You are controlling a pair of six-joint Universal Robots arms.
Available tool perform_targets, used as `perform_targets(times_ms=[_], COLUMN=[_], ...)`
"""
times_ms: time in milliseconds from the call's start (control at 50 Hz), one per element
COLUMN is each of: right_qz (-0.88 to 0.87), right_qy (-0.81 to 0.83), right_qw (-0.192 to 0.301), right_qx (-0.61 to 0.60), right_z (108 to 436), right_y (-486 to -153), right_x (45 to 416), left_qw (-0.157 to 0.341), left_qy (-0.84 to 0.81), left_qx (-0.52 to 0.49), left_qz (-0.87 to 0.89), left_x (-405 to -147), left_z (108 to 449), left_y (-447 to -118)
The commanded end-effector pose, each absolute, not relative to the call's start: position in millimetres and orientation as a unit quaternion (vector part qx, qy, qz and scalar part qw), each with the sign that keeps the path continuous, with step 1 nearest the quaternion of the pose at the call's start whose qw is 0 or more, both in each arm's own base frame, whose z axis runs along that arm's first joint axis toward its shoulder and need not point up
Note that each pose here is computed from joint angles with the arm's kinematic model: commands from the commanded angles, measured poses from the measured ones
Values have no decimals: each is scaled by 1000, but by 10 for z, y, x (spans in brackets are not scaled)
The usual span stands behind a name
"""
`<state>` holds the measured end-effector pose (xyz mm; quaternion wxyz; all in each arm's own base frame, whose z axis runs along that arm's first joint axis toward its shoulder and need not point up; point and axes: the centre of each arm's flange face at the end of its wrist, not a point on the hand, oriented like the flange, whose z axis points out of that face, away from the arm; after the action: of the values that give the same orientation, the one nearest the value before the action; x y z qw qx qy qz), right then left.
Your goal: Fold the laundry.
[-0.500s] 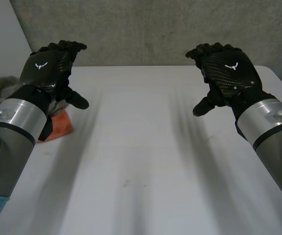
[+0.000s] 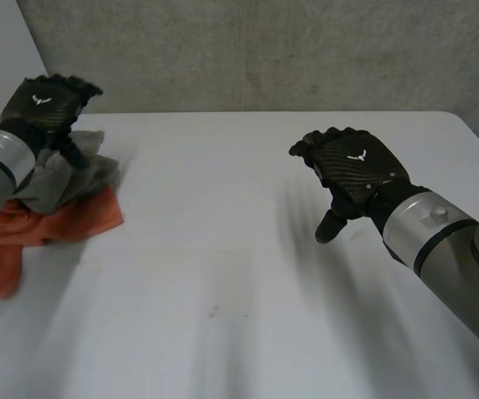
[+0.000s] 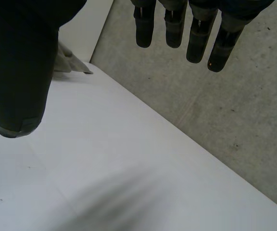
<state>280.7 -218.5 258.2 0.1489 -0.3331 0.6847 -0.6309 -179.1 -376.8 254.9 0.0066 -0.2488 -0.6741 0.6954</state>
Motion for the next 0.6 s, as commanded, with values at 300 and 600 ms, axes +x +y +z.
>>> perform_targets(times_ms=[300,600], right_qz=[-631,-646], right_qy=[683,677], right_qw=[150,140], right_qx=[-336,-322], right_z=[2564,2671], right_y=[-2167,-2252], right_x=[2824,2796], left_qw=[-164,-13], left_qy=[-710,-644], left_qx=[-296,-278], left_qz=[617,713], left_x=[-1212,-2486], left_z=[1481,2637], left_y=[-4615,-3515])
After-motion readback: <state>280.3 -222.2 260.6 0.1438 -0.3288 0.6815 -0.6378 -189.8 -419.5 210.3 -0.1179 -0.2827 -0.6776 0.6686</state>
